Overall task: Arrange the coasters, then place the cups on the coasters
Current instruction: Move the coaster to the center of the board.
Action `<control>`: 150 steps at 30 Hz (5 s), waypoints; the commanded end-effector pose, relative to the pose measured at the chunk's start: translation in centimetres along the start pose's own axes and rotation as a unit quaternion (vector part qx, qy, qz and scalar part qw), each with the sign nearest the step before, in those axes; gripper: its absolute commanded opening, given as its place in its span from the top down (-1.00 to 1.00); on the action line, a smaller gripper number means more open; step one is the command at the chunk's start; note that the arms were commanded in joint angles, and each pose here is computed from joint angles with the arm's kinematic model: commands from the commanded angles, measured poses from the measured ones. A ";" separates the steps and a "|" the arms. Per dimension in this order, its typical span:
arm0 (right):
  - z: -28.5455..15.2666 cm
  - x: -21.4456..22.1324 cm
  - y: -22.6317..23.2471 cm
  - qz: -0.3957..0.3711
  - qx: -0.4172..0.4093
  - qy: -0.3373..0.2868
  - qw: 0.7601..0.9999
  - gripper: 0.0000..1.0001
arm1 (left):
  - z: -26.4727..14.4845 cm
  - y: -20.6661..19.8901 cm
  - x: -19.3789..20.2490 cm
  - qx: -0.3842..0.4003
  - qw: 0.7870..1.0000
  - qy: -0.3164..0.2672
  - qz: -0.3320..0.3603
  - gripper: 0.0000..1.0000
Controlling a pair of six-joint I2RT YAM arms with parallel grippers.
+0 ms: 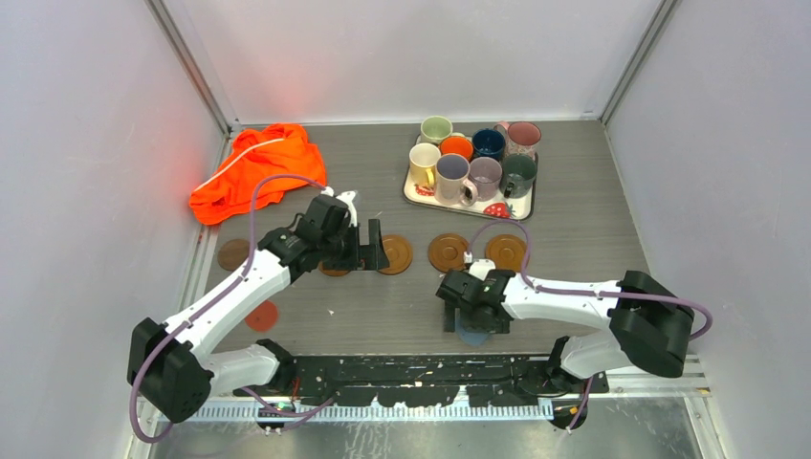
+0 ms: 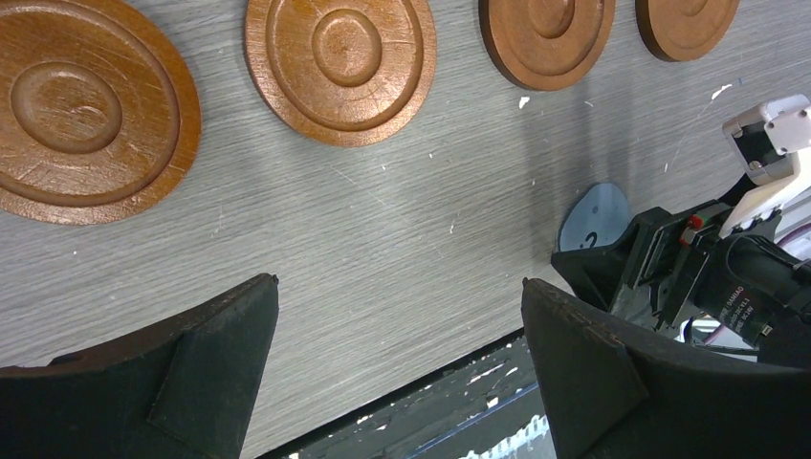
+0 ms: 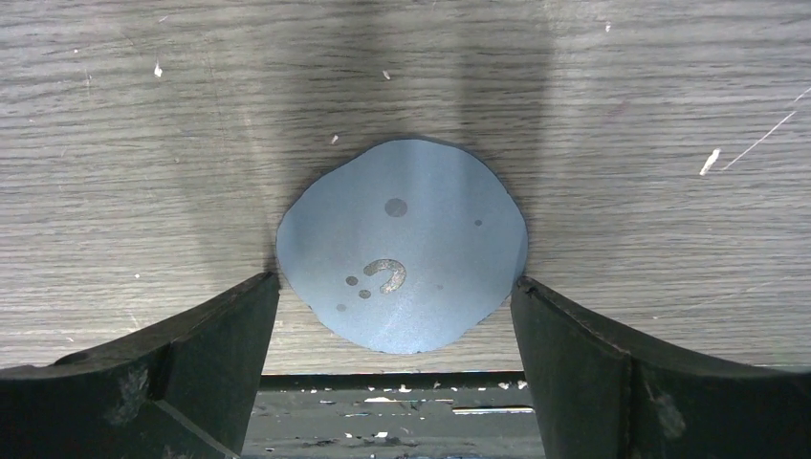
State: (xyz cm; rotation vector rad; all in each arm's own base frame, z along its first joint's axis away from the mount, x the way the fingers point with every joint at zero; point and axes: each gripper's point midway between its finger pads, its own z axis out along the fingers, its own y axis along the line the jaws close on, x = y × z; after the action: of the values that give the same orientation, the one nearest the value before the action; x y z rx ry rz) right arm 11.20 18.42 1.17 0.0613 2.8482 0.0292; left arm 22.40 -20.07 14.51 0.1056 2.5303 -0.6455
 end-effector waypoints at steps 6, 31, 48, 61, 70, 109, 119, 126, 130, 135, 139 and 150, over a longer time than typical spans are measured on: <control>1.6 0.8 -1.7 0.038 0.030 0.002 0.999 -0.71 | -0.3 -0.5 -1.3 0.006 1.000 -0.016 0.009 -0.99; -1.6 -5.5 -4.4 0.162 0.039 -0.064 0.984 -0.98 | -0.1 -0.7 -1.4 0.009 1.000 -0.014 0.014 -0.99; 1.2 -2.4 -0.3 0.076 0.050 -0.021 0.996 -1.00 | -0.1 -0.7 -1.2 0.011 1.000 -0.012 0.013 -1.00; 2.0 -0.1 -2.7 0.159 0.056 -0.008 0.986 -0.99 | -0.1 -0.8 -1.0 0.015 1.000 -0.009 0.013 -0.99; 1.6 -1.4 -3.0 0.189 0.059 -0.030 0.980 -0.89 | -0.1 -0.9 -1.0 0.019 1.000 -0.008 0.012 -0.99; -0.5 0.7 7.9 0.048 -0.082 0.033 0.995 -1.00 | -0.2 -0.5 -0.4 0.015 1.000 -0.005 0.012 -0.99; 0.6 0.2 1.9 0.119 0.000 0.023 0.993 -1.00 | 0.0 -0.6 -0.5 0.014 1.000 -0.002 0.011 -1.00; 1.3 -2.0 -1.7 0.161 0.048 0.009 0.986 -1.00 | 0.2 -0.6 -0.6 0.013 1.000 -0.002 0.012 -0.99; 1.8 -4.1 -3.7 0.192 0.068 0.003 0.979 -1.00 | 0.3 -0.7 -0.7 0.014 1.000 -0.001 0.013 -0.99; 2.2 -6.5 -5.5 0.224 0.092 -0.007 0.970 -1.00 | 0.2 -0.7 -0.8 0.017 1.000 -0.002 0.014 -0.99; 2.4 -7.9 -6.7 0.233 0.109 -0.012 0.966 -1.00 | 0.2 -0.8 -0.8 0.021 1.000 -0.002 0.014 -1.00; 1.1 -11.8 -8.6 0.262 0.108 -0.054 0.957 -1.00 | -0.2 -1.1 -0.6 0.031 0.999 -0.006 0.014 -1.00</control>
State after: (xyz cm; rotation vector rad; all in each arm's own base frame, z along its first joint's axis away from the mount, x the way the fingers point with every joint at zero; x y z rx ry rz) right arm 20.79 10.58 1.46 0.8565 2.7015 -0.1204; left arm 22.33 -20.45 14.04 0.1385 2.5515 -0.6608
